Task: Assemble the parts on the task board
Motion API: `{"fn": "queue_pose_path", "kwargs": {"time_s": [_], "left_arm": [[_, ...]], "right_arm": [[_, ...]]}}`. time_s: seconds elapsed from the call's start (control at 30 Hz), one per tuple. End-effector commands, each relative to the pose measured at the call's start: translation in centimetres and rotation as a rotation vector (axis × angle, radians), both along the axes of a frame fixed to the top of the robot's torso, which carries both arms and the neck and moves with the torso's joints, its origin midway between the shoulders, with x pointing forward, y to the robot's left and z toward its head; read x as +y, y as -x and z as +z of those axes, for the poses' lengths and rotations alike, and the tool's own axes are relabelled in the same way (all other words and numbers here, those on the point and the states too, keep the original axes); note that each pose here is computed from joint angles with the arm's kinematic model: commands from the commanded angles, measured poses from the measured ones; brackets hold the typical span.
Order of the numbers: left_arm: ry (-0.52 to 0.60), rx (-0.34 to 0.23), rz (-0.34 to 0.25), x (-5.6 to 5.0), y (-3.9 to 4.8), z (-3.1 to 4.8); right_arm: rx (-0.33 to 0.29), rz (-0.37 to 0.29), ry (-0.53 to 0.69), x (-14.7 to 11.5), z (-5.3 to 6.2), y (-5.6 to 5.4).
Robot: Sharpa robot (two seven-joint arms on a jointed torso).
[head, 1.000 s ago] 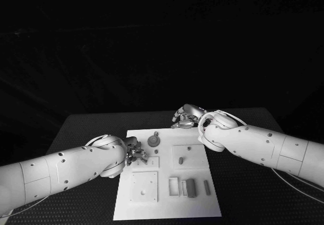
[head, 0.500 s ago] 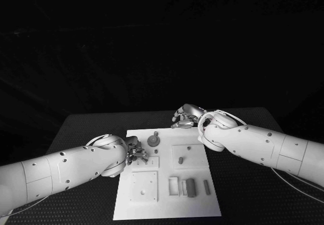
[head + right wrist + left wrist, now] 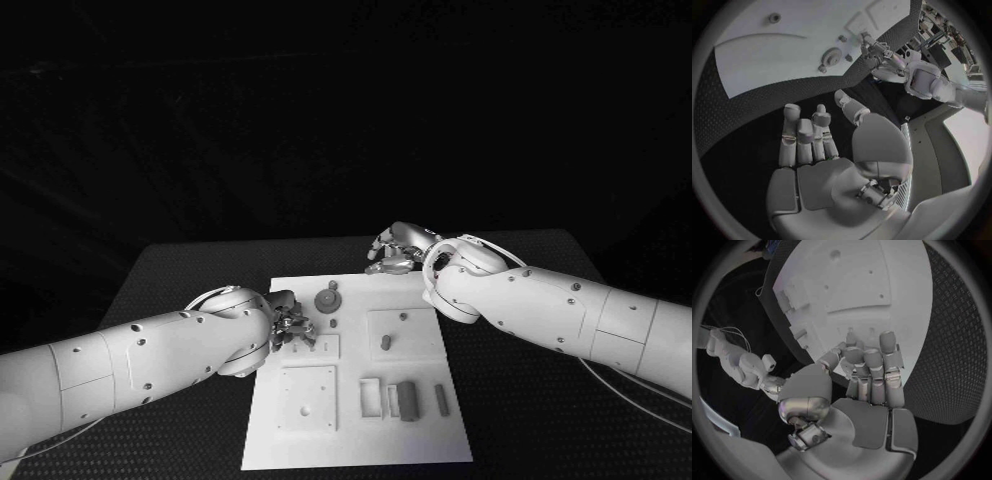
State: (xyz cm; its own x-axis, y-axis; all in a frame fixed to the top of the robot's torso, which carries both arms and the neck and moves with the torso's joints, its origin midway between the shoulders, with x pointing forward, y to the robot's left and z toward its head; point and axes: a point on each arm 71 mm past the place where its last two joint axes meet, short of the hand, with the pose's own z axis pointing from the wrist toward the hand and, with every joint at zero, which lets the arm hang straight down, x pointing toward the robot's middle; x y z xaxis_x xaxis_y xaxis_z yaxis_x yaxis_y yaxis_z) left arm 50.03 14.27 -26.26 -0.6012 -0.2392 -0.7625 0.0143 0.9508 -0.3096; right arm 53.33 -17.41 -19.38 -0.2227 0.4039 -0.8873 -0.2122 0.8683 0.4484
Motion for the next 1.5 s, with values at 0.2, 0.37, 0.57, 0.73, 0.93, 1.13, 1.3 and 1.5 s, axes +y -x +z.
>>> {"fn": "queue_pose_path", "kwargs": {"time_s": [0.2, 0.37, 0.57, 0.73, 0.93, 1.13, 1.3, 1.5], "left_arm": [[-0.015, 0.017, -0.028, -0.41, 0.18, -0.26], [-0.018, 0.027, -0.033, -0.55, 0.33, -0.56], [-0.018, 0.033, -0.036, -0.62, 0.45, -0.78], [-0.023, 0.041, -0.039, -0.55, 0.49, -0.84], [-0.030, 0.051, -0.043, -0.44, 0.56, -0.90], [-0.036, 0.063, -0.052, -0.45, 0.70, -0.96], [-0.037, 0.064, -0.049, -0.26, 0.71, -0.97], [-0.036, 0.062, -0.047, -0.21, 0.71, -0.95]], "right_arm": [[0.007, 0.013, 0.001, 0.12, -0.02, 0.03], [0.009, 0.014, 0.002, 0.11, -0.04, 0.03], [0.010, 0.013, 0.003, 0.05, -0.05, 0.04], [0.011, 0.014, 0.003, 0.06, -0.05, 0.05], [0.013, 0.015, 0.003, 0.07, -0.05, 0.07], [0.015, 0.015, 0.002, 0.07, -0.06, 0.08], [0.016, 0.017, 0.001, 0.12, -0.06, 0.11], [0.016, 0.015, 0.001, 0.05, -0.06, 0.10]]}}
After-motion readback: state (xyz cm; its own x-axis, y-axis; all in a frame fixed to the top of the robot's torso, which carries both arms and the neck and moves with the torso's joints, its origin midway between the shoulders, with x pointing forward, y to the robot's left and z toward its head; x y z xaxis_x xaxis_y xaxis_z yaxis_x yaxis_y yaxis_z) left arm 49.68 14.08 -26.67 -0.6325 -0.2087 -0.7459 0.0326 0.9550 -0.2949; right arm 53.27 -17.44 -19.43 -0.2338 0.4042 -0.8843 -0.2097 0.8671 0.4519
